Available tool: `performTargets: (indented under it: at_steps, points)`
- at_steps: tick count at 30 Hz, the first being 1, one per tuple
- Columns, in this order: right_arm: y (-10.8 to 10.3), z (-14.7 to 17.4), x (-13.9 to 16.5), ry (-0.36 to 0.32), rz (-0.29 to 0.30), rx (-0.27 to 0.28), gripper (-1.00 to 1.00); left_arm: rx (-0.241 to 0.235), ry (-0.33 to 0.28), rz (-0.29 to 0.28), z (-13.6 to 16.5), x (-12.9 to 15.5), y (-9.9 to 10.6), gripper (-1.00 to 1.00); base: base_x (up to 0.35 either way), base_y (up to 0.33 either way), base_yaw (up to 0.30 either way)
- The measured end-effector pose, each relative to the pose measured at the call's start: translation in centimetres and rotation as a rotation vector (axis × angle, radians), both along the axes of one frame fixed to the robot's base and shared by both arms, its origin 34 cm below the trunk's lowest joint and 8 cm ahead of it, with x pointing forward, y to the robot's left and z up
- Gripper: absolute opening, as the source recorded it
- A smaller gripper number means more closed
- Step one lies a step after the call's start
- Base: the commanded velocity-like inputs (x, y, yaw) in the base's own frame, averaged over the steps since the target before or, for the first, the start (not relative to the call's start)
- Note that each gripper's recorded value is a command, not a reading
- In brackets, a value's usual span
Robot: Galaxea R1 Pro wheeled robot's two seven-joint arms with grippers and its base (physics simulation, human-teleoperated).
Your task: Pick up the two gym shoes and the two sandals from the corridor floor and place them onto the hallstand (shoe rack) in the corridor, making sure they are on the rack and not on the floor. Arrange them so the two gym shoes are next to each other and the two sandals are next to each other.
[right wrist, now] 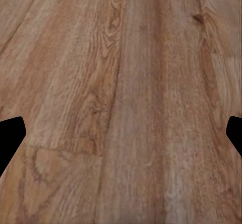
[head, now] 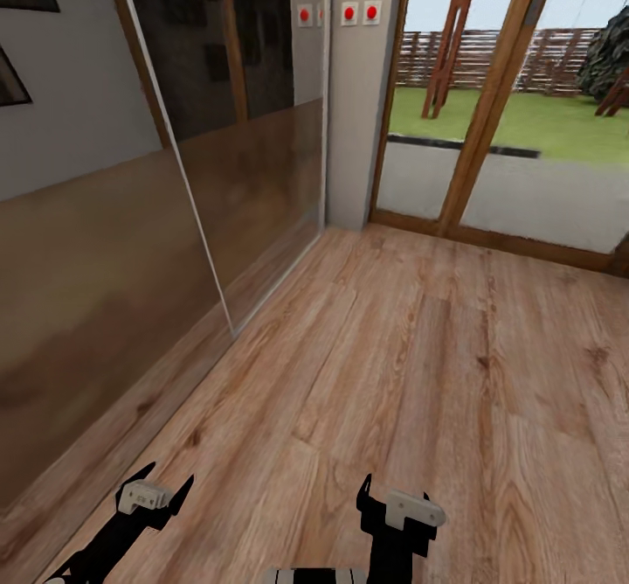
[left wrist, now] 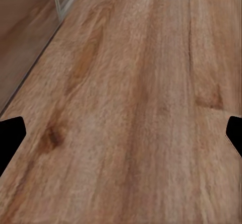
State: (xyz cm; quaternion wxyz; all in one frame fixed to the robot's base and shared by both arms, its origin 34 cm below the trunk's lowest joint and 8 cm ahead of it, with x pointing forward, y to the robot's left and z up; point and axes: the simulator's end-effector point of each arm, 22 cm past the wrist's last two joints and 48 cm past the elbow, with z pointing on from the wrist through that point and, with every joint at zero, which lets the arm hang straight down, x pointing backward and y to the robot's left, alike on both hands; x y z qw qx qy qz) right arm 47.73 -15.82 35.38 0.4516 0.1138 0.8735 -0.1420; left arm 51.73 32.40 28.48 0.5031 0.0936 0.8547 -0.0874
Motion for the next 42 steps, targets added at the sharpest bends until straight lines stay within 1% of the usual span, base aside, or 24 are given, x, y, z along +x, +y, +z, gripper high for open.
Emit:
performTargets:
  at_steps: [6,15,24,35,42]
  points:
    - [0.0,0.0,0.0,0.0,0.0,0.0,1.0,0.0,0.0,0.0,-0.01,-0.01,-0.01,1.0,0.001,-0.001,-0.135]
    - [0.0,0.02,0.0,0.0,0.0,0.0,1.0,0.001,0.0,-0.002,0.0,-0.02,-0.04,1.0,0.179,0.0,-0.02]
    - [0.0,0.01,0.0,0.0,0.0,0.0,1.0,0.0,0.0,0.0,0.0,-0.01,0.0,1.0,0.079,0.0,-0.021]
    - [0.0,0.0,0.0,0.0,0.0,0.0,1.0,0.0,0.0,0.0,0.0,-0.01,0.0,1.0,0.017,0.0,-0.18]
    - [0.0,0.0,0.0,0.0,0.0,0.0,1.0,0.0,0.0,-0.001,0.0,0.0,-0.02,1.0,0.005,-0.001,-0.091]
